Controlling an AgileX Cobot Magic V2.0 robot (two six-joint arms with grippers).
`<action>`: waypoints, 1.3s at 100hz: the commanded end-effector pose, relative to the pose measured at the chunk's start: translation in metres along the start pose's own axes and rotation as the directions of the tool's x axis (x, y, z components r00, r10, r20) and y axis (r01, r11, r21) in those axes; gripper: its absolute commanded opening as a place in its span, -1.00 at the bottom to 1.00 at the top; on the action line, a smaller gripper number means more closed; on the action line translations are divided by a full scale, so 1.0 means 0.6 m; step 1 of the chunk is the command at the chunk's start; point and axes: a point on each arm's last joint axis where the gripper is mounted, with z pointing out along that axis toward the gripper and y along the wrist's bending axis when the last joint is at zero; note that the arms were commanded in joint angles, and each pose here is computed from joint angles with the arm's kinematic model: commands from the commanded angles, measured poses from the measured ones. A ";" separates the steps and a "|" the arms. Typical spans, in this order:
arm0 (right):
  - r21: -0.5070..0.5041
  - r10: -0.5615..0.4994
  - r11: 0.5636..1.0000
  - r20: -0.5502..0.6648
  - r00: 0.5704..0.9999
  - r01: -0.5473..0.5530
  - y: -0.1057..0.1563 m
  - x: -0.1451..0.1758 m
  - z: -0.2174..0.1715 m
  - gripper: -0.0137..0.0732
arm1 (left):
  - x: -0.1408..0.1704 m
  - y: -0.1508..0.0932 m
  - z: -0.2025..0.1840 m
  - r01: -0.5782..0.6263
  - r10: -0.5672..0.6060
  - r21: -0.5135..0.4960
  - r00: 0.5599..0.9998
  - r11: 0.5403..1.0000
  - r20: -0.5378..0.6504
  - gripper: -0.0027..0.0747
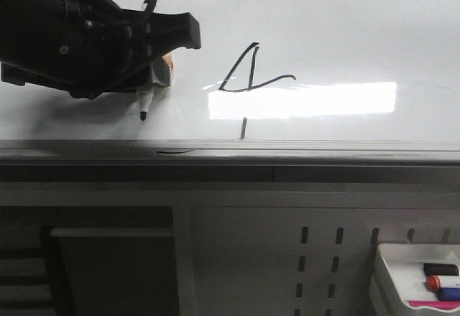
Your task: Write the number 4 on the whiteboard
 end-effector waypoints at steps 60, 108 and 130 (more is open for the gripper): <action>0.049 0.012 0.999 0.075 0.997 -0.015 -0.008 -0.021 -0.010 -0.84 | -0.042 0.002 -0.020 0.028 -0.027 -0.008 0.993 1.000 0.117 0.26; 0.111 -0.001 0.994 0.131 0.991 -0.014 -0.014 -0.025 -0.022 -0.84 | -0.126 0.012 -0.154 -0.191 0.172 0.021 0.924 0.981 0.342 0.29; 0.243 -0.026 0.969 0.231 0.973 -0.032 -0.002 0.038 -0.082 -0.84 | -0.100 0.080 -0.272 -0.210 0.203 -0.020 0.907 0.977 0.368 -0.59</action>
